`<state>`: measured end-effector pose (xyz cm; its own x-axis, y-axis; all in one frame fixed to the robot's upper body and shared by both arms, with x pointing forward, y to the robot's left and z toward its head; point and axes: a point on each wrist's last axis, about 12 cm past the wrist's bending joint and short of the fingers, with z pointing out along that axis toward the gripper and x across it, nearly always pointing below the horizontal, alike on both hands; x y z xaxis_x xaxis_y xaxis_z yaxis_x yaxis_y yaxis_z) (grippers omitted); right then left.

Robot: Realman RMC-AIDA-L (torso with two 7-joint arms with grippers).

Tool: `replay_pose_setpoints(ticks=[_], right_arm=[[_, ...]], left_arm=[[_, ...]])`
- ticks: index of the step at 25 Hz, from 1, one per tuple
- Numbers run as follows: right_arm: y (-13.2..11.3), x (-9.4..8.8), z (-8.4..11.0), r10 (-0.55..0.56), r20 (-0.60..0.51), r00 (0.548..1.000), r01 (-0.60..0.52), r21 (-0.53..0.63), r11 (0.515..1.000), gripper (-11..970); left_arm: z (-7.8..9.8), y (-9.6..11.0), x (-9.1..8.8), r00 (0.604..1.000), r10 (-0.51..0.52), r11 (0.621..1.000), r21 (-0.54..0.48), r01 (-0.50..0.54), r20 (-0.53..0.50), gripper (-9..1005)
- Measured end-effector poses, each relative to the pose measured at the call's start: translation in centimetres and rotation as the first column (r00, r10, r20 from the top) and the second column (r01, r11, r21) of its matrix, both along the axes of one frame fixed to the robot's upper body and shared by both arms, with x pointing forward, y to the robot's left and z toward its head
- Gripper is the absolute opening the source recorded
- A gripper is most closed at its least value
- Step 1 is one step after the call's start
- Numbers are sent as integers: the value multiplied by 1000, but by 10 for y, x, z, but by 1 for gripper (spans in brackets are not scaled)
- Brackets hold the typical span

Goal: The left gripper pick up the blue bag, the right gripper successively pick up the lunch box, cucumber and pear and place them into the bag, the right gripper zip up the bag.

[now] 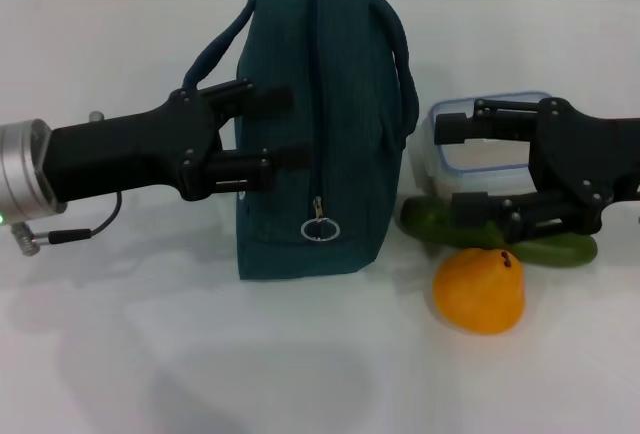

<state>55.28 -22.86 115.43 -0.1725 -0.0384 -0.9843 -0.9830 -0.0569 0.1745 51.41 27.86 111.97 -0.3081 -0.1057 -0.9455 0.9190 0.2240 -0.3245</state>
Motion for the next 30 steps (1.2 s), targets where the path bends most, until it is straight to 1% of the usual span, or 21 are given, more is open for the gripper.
replay_pose_setpoints(ticks=[4, 7, 11, 13, 14, 17, 19, 21, 22, 25, 26, 30], right_arm=[[-1, 3, -3, -42, 9, 999, 42, -5, 999, 843], [-4, 6, -3, -87, 21, 996, 87, 1, 996, 842], [-13, 7, -2, -121, 24, 992, 121, 5, 993, 842], [-20, 6, -4, -150, 19, 989, 150, 12, 989, 842], [-26, 3, -6, -171, 17, 985, 171, 13, 985, 842], [-32, 1, -11, -199, 20, 980, 199, 5, 980, 842], [-37, -1, -13, -222, 23, 975, 222, 0, 975, 842], [-44, -2, -15, -254, 30, 967, 254, 1, 967, 842], [-47, -2, -16, -270, 36, 962, 270, 5, 963, 842], [-54, -4, -17, -304, 49, 951, 304, 15, 953, 842], [-56, -5, -18, -310, 50, 949, 310, 16, 951, 842], [-62, -6, -18, -326, 62, 943, 326, 12, 945, 842]], left_arm=[[2, 0, 2, 1000, 4, 1000, -15, -4, -11, 880], [14, 3, 8, 999, 11, 999, -39, -12, -35, 879], [40, 13, 22, 995, 26, 999, -44, -30, -100, 879], [55, 16, 32, 990, 33, 999, -23, -36, -138, 879], [63, 19, 39, 982, 52, 999, 5, -52, -180, 879], [80, 26, 56, 941, 139, 989, 100, -113, -309, 879], [92, 27, 67, 891, 205, 973, 181, -141, -405, 878], [101, 24, 75, 853, 247, 959, 245, -146, -460, 878], [105, 22, 79, 827, 276, 948, 281, -149, -490, 878], [117, 13, 90, 769, 356, 910, 385, -156, -530, 878], [121, 10, 92, 756, 371, 900, 408, -152, -539, 878], [133, -8, 97, 721, 353, 898, 432, -83, -596, 877]])
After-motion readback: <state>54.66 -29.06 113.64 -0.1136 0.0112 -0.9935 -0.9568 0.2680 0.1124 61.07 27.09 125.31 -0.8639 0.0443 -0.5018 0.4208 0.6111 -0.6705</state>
